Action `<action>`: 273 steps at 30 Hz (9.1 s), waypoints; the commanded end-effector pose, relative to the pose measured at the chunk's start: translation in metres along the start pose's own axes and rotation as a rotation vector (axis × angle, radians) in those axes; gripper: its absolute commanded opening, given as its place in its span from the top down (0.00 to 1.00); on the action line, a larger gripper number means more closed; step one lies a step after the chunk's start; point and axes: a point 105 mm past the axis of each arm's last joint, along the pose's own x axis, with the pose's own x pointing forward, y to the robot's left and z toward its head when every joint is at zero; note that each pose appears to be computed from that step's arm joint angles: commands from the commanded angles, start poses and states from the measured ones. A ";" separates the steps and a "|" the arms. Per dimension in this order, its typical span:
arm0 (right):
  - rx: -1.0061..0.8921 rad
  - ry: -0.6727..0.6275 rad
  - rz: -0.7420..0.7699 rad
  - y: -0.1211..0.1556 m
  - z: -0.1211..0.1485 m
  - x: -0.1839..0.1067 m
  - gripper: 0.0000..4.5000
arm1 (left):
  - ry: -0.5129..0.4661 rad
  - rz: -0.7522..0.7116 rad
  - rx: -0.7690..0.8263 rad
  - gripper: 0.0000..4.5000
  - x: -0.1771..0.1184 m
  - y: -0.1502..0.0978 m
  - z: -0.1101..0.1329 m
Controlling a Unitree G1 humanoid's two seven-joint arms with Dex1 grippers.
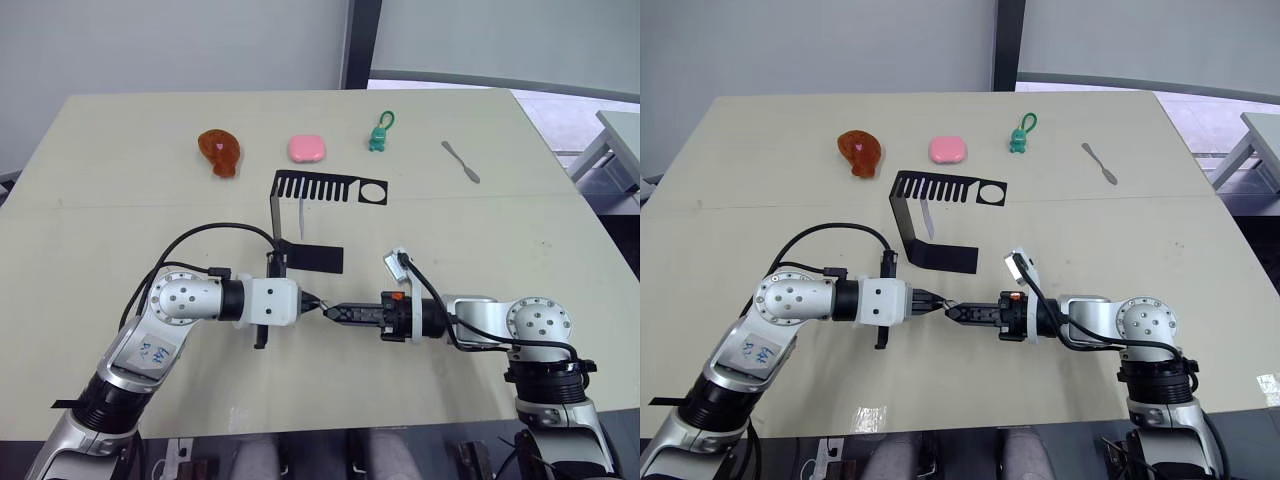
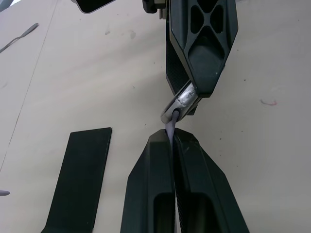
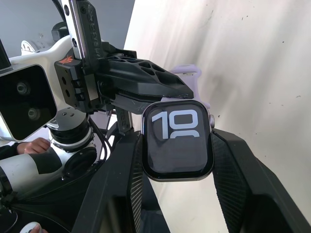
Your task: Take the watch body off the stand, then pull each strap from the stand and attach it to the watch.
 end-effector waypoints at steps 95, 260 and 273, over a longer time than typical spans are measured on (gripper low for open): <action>-1.344 0.381 0.075 -0.022 -0.023 0.027 0.67 | -0.121 0.114 -0.338 0.00 -0.130 -0.037 -0.011; -1.054 -0.308 -0.097 -0.061 0.083 0.011 1.00 | -0.526 0.651 -0.608 0.99 -0.076 0.012 0.017; -0.829 -0.397 0.010 0.006 0.048 -0.070 0.88 | -0.481 0.153 -0.871 1.00 -0.091 -0.004 0.009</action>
